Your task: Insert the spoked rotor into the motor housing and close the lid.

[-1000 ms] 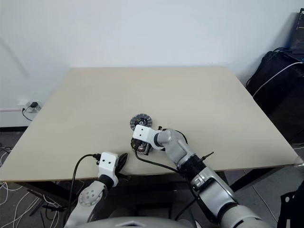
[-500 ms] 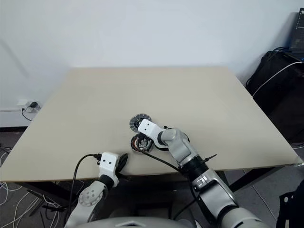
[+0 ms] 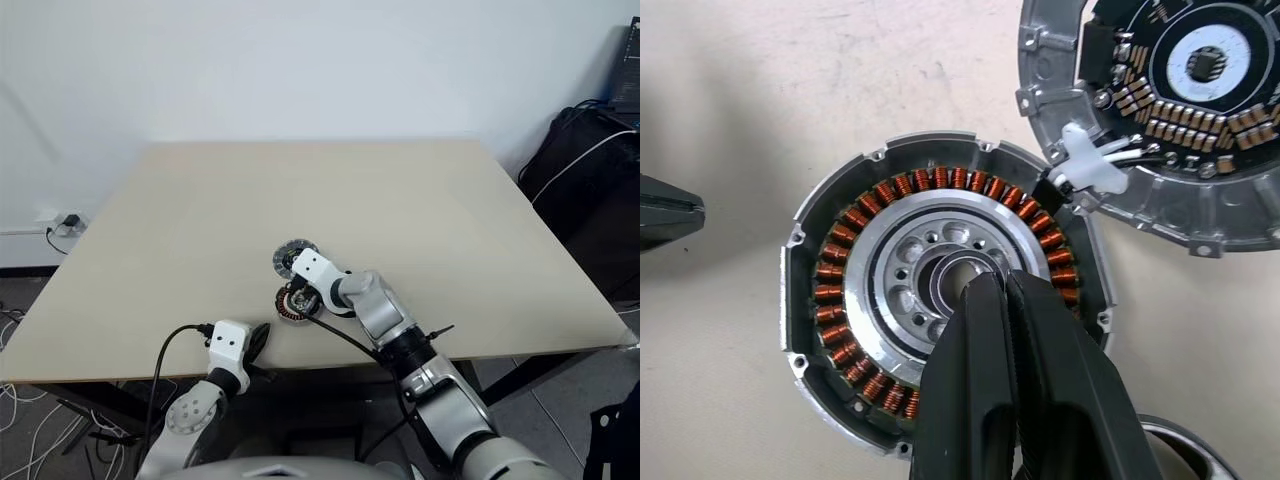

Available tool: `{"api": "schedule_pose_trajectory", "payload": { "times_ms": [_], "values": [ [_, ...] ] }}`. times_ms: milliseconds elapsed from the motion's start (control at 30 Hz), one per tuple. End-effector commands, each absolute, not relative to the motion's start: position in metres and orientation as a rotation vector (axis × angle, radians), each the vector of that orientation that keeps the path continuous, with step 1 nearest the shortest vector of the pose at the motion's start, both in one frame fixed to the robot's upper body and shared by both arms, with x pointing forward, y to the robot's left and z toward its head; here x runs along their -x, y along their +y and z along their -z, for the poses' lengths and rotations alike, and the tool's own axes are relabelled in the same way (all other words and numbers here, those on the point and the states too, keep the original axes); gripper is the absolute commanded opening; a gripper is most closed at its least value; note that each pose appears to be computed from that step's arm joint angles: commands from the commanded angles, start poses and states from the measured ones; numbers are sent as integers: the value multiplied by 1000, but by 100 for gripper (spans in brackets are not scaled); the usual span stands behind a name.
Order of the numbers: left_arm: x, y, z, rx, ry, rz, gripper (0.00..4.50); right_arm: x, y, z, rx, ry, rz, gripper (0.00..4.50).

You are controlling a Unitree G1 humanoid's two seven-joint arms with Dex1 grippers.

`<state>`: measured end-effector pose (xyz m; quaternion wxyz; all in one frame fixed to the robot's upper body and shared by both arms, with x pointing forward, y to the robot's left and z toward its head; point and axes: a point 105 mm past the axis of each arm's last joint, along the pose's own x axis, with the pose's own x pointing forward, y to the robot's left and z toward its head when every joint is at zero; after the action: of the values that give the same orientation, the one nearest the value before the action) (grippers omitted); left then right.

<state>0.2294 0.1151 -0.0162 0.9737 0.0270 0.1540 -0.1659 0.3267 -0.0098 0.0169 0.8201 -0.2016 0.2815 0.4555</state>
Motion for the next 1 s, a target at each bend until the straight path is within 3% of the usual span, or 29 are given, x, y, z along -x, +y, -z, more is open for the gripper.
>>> {"api": "schedule_pose_trajectory", "payload": {
  "times_ms": [33,933,1000],
  "values": [
    [-233,111,9,-42,283,341,0,-333,-3,-33,435,542,-973,3],
    [-232,112,11,-41,288,336,0,-327,-2,-24,425,596,-1004,3],
    [-232,112,11,-41,288,335,0,-327,-2,-23,425,599,-1008,47]
  ]
}}
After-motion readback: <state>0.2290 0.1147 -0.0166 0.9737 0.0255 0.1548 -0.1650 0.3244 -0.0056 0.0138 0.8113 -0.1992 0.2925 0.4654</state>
